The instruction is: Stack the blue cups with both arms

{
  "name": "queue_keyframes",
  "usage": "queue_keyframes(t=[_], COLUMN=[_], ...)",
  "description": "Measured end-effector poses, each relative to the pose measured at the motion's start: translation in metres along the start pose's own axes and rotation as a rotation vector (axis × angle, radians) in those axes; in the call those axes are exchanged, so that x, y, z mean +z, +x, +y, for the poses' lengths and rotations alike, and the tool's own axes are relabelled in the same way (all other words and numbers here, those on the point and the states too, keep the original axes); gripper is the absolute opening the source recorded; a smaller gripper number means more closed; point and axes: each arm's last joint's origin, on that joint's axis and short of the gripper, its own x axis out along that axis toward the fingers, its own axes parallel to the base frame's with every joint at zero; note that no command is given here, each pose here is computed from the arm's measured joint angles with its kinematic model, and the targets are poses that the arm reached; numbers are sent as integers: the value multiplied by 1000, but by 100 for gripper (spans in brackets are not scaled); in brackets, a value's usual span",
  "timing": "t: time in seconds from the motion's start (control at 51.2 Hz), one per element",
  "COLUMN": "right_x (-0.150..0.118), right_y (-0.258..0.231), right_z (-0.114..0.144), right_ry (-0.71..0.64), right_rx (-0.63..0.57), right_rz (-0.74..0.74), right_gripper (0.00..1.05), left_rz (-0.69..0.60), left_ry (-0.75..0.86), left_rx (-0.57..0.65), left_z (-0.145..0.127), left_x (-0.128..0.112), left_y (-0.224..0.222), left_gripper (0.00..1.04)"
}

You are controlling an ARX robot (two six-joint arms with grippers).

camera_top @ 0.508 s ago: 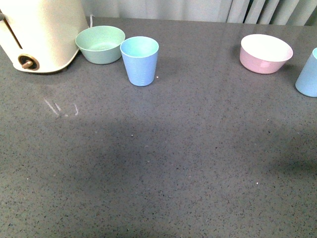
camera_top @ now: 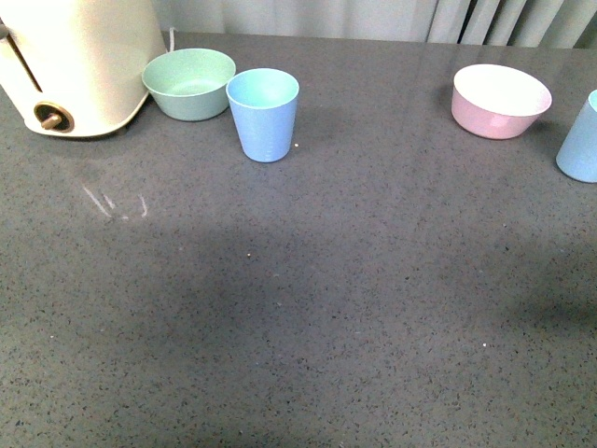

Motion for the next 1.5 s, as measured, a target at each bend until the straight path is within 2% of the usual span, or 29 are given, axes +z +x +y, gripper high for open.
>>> queue_keyframes(t=[0.117, 0.156, 0.215, 0.273, 0.644, 0.839, 1.015, 1.503], right_x=[0, 0, 0, 0, 0, 0, 0, 0], right_y=[0, 0, 0, 0, 0, 0, 0, 0], right_z=[0, 0, 0, 0, 0, 0, 0, 0], right_ry=[0, 0, 0, 0, 0, 0, 0, 0], right_rx=[0, 0, 0, 0, 0, 0, 0, 0], right_rz=[0, 0, 0, 0, 0, 0, 0, 0], right_gripper=[96, 96, 96, 96, 96, 96, 96, 96], left_rz=[7, 123, 391, 460, 499, 586, 680, 747], left_ry=[-1, -14, -24, -25, -20, -74, -125, -154], left_rx=[2, 12, 12, 13, -79, -114, -121, -122], left_z=[0, 0, 0, 0, -24, -50, -87, -151], left_x=[0, -1, 3, 5, 30, 29, 20, 19], left_y=[0, 0, 4, 12, 80, 130, 186, 250], left_gripper=[96, 96, 96, 96, 96, 96, 96, 96])
